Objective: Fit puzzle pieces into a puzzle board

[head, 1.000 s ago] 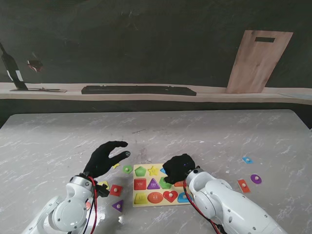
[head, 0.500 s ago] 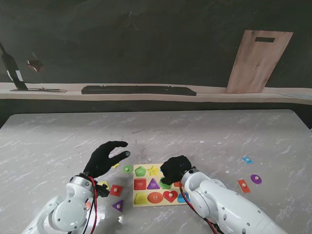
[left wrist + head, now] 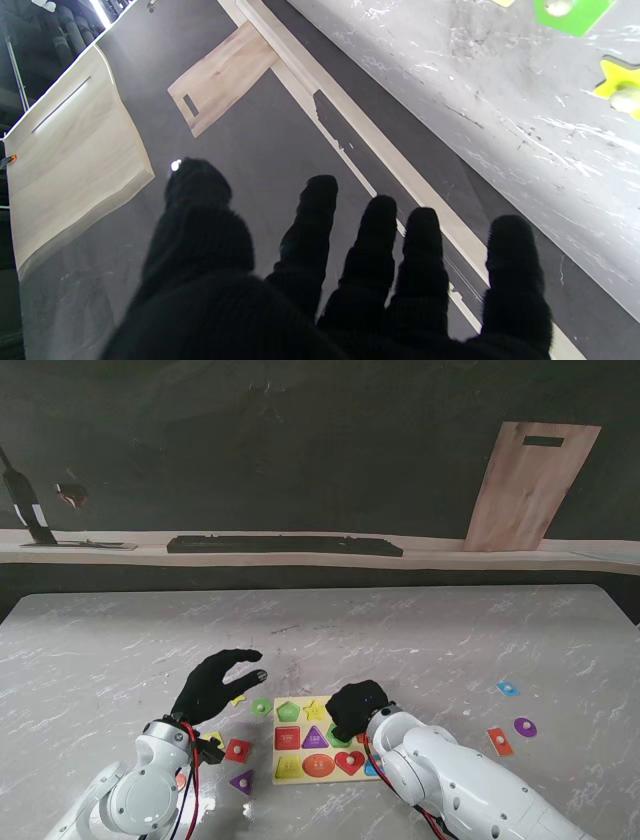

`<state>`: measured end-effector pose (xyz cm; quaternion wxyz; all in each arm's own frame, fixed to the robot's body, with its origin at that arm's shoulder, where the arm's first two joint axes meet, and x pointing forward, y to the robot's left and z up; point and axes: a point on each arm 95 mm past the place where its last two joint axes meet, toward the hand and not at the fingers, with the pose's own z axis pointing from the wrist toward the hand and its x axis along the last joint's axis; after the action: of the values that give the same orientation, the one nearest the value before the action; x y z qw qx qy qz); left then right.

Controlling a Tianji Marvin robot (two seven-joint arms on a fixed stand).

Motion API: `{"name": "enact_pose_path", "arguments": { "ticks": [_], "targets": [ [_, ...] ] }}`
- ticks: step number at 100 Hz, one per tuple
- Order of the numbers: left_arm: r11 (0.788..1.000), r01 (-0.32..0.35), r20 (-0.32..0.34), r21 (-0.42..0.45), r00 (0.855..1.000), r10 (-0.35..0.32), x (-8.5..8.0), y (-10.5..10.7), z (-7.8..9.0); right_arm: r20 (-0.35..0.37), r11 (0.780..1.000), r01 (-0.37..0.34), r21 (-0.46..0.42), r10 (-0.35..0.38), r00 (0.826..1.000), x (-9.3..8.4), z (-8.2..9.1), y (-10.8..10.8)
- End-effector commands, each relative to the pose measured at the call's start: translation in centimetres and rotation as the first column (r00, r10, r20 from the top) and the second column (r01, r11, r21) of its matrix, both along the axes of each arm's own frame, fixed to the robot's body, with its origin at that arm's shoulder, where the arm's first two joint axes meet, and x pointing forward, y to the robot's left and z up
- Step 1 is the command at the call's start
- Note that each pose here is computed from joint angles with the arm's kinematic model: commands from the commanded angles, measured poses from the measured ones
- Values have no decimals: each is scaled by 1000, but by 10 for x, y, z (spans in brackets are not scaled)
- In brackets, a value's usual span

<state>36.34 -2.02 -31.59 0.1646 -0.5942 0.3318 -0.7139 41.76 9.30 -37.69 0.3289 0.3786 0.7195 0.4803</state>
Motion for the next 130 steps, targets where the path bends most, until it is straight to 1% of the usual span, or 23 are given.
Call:
{"name": "enact_pose_path", "arguments": {
  "ticks": [1, 28, 51, 66, 77, 90, 99, 130],
  "targets": [
    [1000, 1, -4, -9, 1000, -1, -1, -1, 0, -11, 1000, -25, -17, 25, 1000, -6, -6, 1],
    [1000, 1, -5, -9, 1000, -1, -1, -1, 0, 9, 999, -48, -20, 48, 999, -6, -4, -2],
    [1000, 1, -6, -9, 1000, -1, -1, -2, 0, -17, 998, -50, -28, 49, 999, -5, -8, 1],
    [1000, -1, -5, -9, 1000, 1, -1, -1, 0, -20, 998, -48, -38, 47, 999, -5, -8, 0],
    [1000, 0, -7, -10, 1000, 0, 0, -1, 0, -22, 998, -28, -49, 27, 999, -5, -8, -1],
    [1000, -1, -4, -9, 1000, 1, -1, -1, 0, -13, 998, 17, -64, -18, 1000, -5, -10, -2],
    [1000, -2, -2, -8, 1000, 2, -1, -1, 0, -23, 997, 47, -62, -48, 999, -6, -11, -2],
    [1000, -2, -3, -6, 1000, 2, -1, -1, 0, -28, 996, 64, -63, -66, 997, -9, -9, -3]
  ]
}}
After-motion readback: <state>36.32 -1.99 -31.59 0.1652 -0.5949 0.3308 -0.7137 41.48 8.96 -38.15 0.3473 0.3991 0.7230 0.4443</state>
